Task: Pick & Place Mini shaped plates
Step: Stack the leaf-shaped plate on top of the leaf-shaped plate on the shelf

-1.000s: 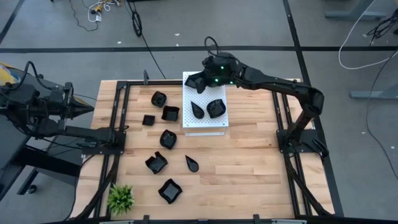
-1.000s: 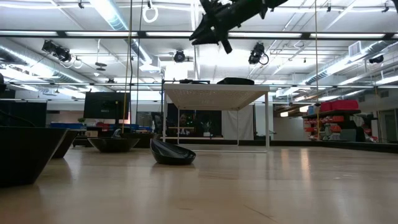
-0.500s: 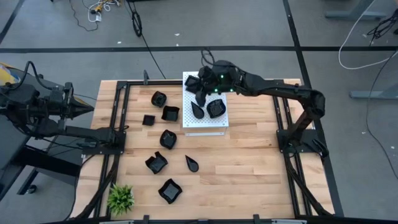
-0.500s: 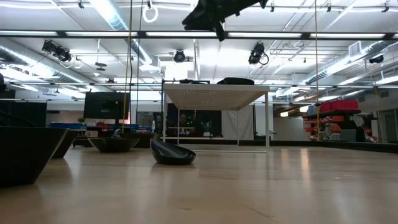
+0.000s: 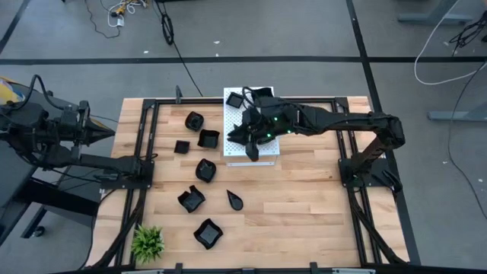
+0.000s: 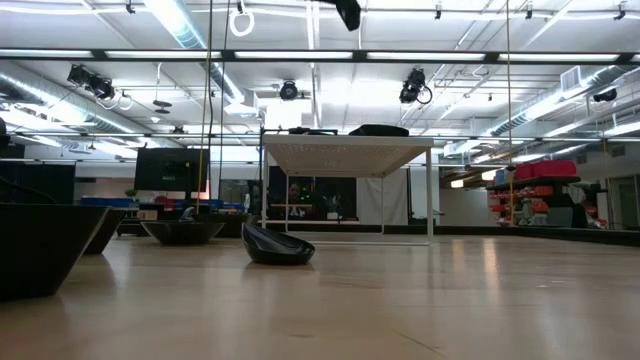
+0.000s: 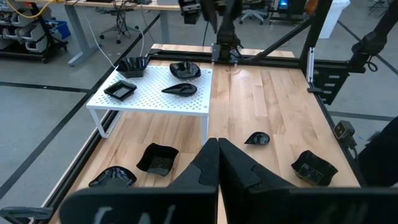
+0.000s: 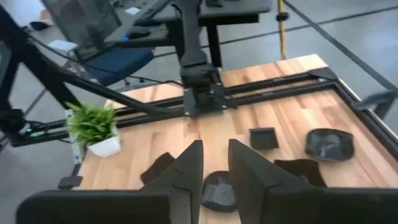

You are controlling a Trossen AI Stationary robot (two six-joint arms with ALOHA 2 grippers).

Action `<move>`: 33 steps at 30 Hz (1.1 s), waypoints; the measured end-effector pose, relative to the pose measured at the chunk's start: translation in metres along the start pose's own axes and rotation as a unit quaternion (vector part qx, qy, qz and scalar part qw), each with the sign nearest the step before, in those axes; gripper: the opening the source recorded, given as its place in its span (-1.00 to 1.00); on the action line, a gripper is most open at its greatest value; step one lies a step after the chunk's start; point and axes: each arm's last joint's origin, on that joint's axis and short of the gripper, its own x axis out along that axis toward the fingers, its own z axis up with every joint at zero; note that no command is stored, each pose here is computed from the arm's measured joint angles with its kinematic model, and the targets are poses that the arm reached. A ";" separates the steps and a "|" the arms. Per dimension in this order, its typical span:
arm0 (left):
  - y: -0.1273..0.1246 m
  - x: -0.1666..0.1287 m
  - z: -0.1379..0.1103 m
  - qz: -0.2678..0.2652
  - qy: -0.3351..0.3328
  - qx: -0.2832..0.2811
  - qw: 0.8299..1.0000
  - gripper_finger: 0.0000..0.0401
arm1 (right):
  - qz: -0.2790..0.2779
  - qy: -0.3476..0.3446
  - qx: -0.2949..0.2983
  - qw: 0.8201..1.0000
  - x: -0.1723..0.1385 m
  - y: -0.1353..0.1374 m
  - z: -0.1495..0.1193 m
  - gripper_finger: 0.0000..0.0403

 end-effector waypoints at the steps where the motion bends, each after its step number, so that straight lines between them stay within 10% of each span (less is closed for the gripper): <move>1: 0.000 0.000 0.000 0.000 0.000 0.000 1.000 -0.99 | 0.004 0.001 -0.001 1.000 0.000 0.003 -0.001 -0.60; 33: 0.000 0.000 0.000 0.000 0.000 0.000 1.000 -0.99 | 0.068 0.074 -0.044 0.994 -0.031 0.045 -0.087 -0.60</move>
